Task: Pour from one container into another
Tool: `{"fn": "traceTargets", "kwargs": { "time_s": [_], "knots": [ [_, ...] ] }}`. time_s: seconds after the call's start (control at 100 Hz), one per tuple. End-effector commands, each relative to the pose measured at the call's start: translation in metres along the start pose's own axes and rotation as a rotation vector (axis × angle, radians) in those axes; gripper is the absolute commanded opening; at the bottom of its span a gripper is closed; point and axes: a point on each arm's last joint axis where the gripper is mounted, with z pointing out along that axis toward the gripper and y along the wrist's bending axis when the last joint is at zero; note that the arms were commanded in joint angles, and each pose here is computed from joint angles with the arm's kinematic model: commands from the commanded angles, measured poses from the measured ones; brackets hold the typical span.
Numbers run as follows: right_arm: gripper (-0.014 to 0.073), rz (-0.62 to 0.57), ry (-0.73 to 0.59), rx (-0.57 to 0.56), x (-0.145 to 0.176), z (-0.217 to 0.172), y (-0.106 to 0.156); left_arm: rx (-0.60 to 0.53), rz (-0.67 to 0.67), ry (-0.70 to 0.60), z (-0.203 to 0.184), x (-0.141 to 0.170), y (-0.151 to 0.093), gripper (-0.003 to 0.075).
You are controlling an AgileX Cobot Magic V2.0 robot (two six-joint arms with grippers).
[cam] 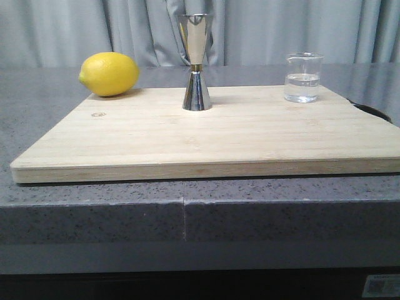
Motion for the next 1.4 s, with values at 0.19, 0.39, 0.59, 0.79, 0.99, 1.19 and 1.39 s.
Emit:
{"fn": "traceTargets", "kwargs": {
  "time_s": [0.19,0.39,0.59,0.79,0.99,1.19,1.39],
  "knots": [
    [-0.0071,-0.004,-0.098,-0.014,-0.076,-0.01,0.002,0.037,-0.02,-0.041,-0.001,-0.071,-0.008,-0.0019],
    [-0.0071,-0.006,-0.015,-0.031,-0.112,0.004,0.003,0.057,-0.006,0.147,0.015,-0.099,-0.014,-0.0019],
    [-0.0072,-0.012,0.011,-0.034,-0.133,0.017,0.003,0.06,-0.003,0.191,0.028,-0.116,-0.016,-0.0019],
    [-0.0071,-0.012,0.014,-0.034,-0.133,0.017,0.003,0.059,-0.004,0.193,0.03,-0.115,-0.016,-0.0019],
    [-0.0072,-0.012,-0.013,-0.029,-0.135,0.017,0.003,0.059,-0.004,0.193,0.03,-0.115,-0.016,-0.0019],
    [-0.0071,-0.012,-0.008,-0.03,-0.135,0.017,0.003,0.059,-0.004,0.193,0.03,-0.115,-0.016,-0.0019],
    [0.0007,0.028,0.007,-0.032,-0.133,0.017,0.003,0.057,-0.002,0.182,0.03,-0.116,-0.016,0.001]
  ]
}}
